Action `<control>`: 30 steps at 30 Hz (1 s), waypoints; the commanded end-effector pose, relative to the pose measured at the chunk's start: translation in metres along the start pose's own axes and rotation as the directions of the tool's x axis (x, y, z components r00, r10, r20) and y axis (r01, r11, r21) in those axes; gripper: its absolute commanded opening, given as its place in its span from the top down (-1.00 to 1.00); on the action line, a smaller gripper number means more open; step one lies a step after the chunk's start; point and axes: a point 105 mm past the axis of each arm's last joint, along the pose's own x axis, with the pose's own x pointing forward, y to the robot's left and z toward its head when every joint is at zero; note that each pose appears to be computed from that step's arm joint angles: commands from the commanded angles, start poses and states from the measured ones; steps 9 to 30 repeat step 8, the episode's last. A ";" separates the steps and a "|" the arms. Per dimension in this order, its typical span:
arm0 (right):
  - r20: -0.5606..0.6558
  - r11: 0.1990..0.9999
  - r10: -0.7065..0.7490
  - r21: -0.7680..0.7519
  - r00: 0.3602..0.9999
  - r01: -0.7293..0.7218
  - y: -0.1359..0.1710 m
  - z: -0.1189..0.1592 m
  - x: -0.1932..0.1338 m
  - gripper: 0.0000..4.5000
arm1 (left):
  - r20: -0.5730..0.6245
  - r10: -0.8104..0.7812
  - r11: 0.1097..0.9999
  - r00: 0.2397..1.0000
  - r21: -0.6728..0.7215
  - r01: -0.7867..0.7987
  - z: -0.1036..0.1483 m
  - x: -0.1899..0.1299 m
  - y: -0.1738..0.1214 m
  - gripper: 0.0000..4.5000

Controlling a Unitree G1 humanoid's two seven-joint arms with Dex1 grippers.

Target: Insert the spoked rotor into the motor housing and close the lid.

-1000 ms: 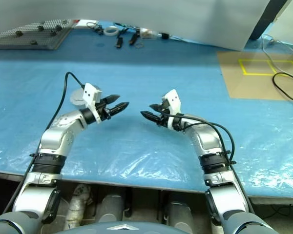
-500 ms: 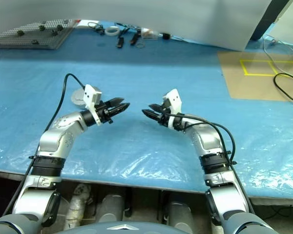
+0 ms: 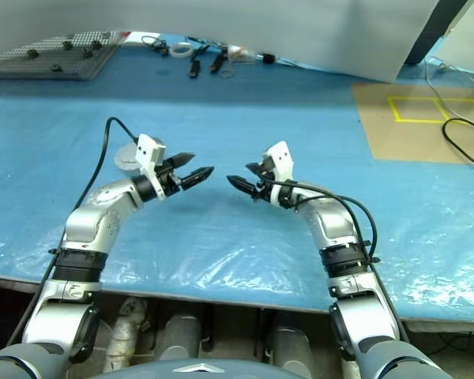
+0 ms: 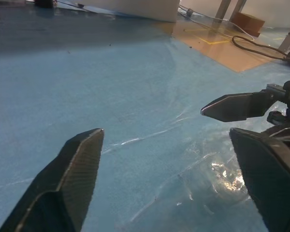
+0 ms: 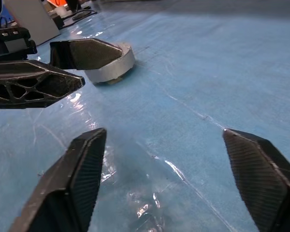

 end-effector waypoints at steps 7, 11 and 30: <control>0.013 1.000 0.005 -0.017 1.000 -0.005 0.003 0.001 -0.004 -0.77 | -0.001 -0.016 0.999 1.000 0.036 0.016 0.000 -0.003 -0.003 -1.00; 0.008 1.000 0.005 -0.020 1.000 -0.005 0.004 -0.001 -0.005 -0.77 | 0.001 -0.014 0.999 1.000 0.036 0.014 0.000 -0.003 -0.003 -1.00; 0.008 1.000 0.005 -0.020 1.000 -0.005 0.004 -0.001 -0.005 -0.77 | 0.001 -0.014 0.999 1.000 0.036 0.014 0.000 -0.003 -0.003 -1.00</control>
